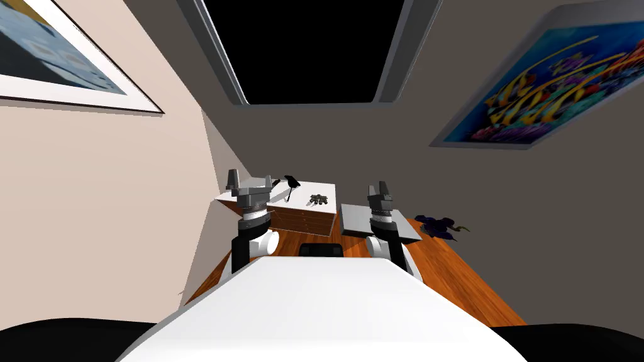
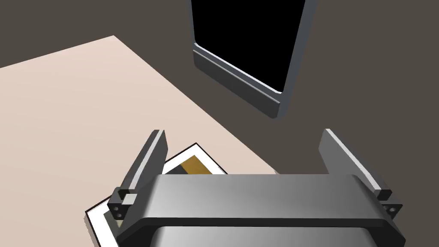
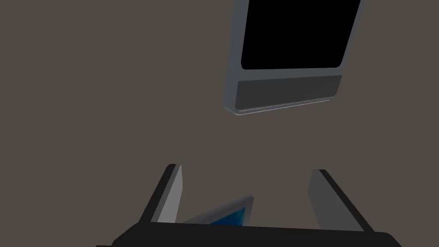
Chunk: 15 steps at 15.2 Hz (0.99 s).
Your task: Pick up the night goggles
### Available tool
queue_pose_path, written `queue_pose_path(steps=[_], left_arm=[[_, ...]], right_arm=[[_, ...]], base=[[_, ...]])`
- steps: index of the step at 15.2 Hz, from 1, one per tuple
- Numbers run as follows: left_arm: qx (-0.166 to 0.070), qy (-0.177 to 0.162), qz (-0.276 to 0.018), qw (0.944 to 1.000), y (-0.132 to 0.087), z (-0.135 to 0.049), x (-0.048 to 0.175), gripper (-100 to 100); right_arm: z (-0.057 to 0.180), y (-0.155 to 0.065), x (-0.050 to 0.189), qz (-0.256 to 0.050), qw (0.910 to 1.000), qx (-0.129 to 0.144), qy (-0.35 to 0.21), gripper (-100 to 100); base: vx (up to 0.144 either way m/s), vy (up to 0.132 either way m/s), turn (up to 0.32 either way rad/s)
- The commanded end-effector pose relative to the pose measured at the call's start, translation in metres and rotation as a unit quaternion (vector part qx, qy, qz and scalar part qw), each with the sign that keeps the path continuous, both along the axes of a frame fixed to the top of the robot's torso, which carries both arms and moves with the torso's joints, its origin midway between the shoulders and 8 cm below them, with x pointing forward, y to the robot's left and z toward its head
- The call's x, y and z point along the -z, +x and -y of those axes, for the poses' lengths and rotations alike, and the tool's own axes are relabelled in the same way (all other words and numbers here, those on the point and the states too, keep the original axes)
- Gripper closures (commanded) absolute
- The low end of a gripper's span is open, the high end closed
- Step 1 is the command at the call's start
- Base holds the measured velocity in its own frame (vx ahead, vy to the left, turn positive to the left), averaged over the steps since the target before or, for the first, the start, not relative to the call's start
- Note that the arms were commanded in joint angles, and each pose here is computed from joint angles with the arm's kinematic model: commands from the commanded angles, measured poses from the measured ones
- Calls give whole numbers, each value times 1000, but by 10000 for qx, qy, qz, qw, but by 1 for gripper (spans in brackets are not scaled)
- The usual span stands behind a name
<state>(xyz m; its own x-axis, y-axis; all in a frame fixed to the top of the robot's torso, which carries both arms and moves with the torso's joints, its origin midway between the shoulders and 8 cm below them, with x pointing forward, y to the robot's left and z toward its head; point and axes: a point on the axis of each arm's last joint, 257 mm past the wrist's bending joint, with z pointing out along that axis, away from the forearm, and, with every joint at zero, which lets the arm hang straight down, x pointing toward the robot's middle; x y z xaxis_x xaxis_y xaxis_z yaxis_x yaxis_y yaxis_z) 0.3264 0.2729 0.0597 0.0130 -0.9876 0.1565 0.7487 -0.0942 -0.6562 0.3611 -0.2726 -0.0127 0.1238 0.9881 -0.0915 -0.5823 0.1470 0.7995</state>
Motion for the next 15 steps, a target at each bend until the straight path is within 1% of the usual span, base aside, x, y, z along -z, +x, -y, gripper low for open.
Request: queue_pose_path(steps=[1,4,5,6,7,9,10,11,12,13,14,15], left_arm=[[0,0,0,10000,0,0,0,0],[1,-1,0,10000,0,0,0,0],[1,-1,0,10000,0,0,0,0],[0,-1,0,10000,0,0,0,0],[1,-1,0,10000,0,0,0,0],[1,-1,0,10000,0,0,0,0],[1,-1,0,10000,0,0,0,0],[1,-1,0,10000,0,0,0,0],[1,-1,0,10000,0,0,0,0],[1,-1,0,10000,0,0,0,0],[1,-1,0,10000,0,0,0,0],[1,-1,0,10000,0,0,0,0]], right_arm=[[-5,2,4,-56,9999,-85,-138,-100],[-19,9,20,-249,9980,-314,-498,-100],[-20,9,20,-255,9977,-329,-528,-100],[-26,12,29,-347,9961,-430,-694,-100],[-26,12,29,-347,9961,-430,-694,-100],[-39,17,49,-554,9912,-629,-1021,-100],[-39,17,50,-565,9904,-655,-1080,-100],[-45,19,63,-682,9867,-760,-1261,-100],[-46,19,63,-689,9861,-776,-1299,-100],[-52,21,77,-812,9818,-878,-1477,-100],[-52,21,78,-822,9806,-901,-1535,-100],[-58,22,93,-952,9753,-1004,-1722,-100]], base=[[3,15,59],[12,61,149],[20,84,120],[24,83,104],[22,69,86],[19,76,193],[22,87,181],[27,94,170],[35,92,138],[45,99,207],[46,91,182],[46,91,205]])
